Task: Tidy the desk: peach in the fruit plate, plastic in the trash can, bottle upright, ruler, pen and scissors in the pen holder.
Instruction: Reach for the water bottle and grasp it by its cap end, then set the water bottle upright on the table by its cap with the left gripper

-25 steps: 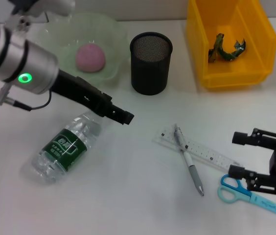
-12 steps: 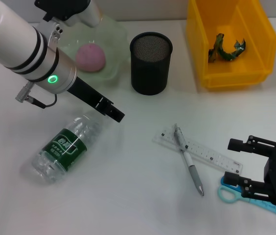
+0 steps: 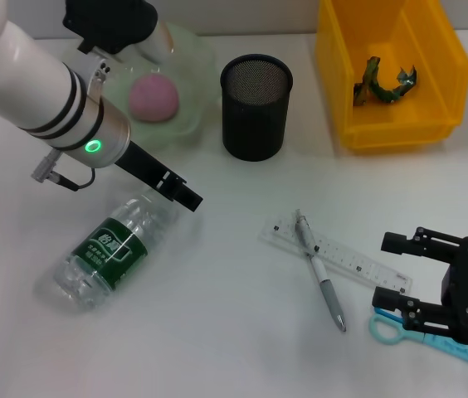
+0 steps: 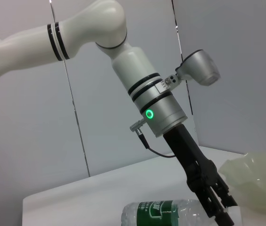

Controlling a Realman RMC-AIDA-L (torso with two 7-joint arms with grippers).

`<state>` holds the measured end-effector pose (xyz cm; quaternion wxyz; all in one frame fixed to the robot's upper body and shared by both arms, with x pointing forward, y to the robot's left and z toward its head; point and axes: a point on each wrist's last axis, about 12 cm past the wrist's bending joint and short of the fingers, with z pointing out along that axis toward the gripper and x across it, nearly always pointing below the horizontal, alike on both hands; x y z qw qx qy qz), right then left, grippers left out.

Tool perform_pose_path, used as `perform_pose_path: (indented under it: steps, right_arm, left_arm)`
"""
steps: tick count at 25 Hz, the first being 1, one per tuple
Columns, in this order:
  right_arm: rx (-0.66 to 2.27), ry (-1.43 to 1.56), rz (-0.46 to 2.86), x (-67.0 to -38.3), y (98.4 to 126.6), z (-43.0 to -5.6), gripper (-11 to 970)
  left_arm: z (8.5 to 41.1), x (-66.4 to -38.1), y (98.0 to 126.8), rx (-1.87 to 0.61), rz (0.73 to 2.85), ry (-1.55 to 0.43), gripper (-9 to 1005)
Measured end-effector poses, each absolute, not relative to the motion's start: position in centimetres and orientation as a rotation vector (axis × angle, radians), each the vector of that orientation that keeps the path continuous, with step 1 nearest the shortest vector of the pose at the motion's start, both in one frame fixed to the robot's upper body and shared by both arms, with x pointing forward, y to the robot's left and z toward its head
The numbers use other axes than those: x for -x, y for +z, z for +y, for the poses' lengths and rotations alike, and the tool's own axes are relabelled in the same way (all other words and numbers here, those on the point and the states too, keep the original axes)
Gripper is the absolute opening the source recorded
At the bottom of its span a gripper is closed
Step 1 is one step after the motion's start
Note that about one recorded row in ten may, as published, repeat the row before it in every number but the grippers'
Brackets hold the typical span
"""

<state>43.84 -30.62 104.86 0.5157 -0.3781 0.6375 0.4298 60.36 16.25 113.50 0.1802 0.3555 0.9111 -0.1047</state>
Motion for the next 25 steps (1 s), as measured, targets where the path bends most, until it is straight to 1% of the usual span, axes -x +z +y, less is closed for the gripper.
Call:
perform_pose_path:
  steps: [11,19,25]
  right_arm:
    - [0.899,1.039,1.534,-43.66,104.72,-30.57,714]
    - [0.887,1.056,1.54,-43.49,104.55,-30.52,714]
    - [0.879,1.047,1.543,-43.41,104.57,-30.81,715]
  left_arm:
    - [15.7,-60.23,112.95,-1.049,2.549,-0.243,830]
    - [15.96,-60.2,112.86,-1.054,2.554,-0.211,463]
    - [15.45,-59.62,113.03,-1.114,2.513,-0.185,450]
